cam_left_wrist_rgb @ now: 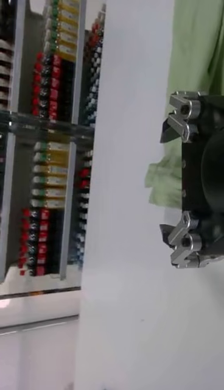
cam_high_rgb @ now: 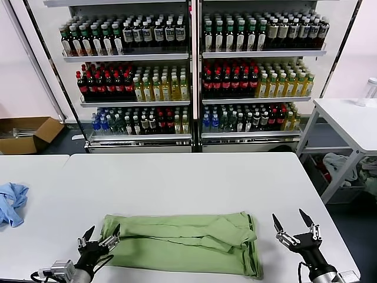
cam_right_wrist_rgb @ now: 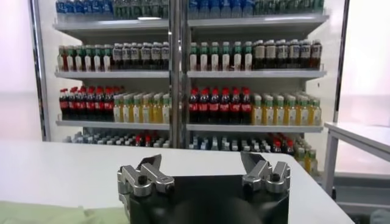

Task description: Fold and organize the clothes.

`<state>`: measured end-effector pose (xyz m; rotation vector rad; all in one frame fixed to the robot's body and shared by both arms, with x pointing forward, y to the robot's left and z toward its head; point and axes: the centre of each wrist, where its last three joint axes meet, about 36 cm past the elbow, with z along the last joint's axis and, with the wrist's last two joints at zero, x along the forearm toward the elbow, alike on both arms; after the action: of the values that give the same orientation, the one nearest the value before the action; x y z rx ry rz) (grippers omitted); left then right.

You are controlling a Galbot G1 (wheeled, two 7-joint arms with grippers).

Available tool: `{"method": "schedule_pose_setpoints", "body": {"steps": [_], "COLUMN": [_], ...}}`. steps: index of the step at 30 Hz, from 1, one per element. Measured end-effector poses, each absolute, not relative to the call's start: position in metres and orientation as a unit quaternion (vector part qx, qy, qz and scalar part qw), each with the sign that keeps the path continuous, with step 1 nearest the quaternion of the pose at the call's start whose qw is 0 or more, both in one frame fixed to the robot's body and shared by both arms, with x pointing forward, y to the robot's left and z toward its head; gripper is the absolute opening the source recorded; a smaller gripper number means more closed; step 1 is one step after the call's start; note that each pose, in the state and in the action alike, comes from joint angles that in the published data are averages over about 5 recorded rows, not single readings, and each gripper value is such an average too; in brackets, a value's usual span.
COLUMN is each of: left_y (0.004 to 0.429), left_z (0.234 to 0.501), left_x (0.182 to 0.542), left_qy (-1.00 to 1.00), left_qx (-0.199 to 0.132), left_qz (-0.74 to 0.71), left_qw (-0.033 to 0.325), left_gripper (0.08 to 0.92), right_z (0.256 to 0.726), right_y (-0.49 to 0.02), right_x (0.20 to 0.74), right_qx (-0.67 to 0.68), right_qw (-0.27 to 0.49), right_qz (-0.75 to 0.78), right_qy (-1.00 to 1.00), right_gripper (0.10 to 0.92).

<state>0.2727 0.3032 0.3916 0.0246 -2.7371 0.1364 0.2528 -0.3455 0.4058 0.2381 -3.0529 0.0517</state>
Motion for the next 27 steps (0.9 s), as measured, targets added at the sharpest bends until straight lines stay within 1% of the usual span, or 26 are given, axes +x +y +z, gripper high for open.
{"method": "schedule_pose_setpoints", "body": {"steps": [8, 11, 14, 19, 27], "left_y": [0.303, 0.302, 0.301, 0.298, 0.293], "left_z": [0.378, 0.373, 0.369, 0.364, 0.365], "left_x": [0.277, 0.277, 0.278, 0.277, 0.276], "left_qy": [-0.974, -0.972, -0.971, -0.969, -0.969], "left_qx": [0.015, 0.017, 0.019, 0.019, 0.016], "left_qz": [0.072, 0.078, 0.084, 0.091, 0.092], "left_qw": [0.216, 0.221, 0.225, 0.227, 0.227], "left_gripper": [0.822, 0.801, 0.733, 0.586, 0.352], "right_z": [0.407, 0.407, 0.407, 0.408, 0.408], "right_y": [-0.347, -0.348, -0.347, -0.347, -0.345], "right_x": [0.253, 0.254, 0.255, 0.257, 0.26], "right_qx": [0.083, 0.084, 0.086, 0.088, 0.087], "right_qw": [0.034, 0.032, 0.03, 0.027, 0.022], "right_qz": [0.013, 0.012, 0.011, 0.009, 0.007], "right_qy": [-0.996, -0.996, -0.996, -0.996, -0.996], "right_gripper": [0.823, 0.823, 0.823, 0.823, 0.823]}}
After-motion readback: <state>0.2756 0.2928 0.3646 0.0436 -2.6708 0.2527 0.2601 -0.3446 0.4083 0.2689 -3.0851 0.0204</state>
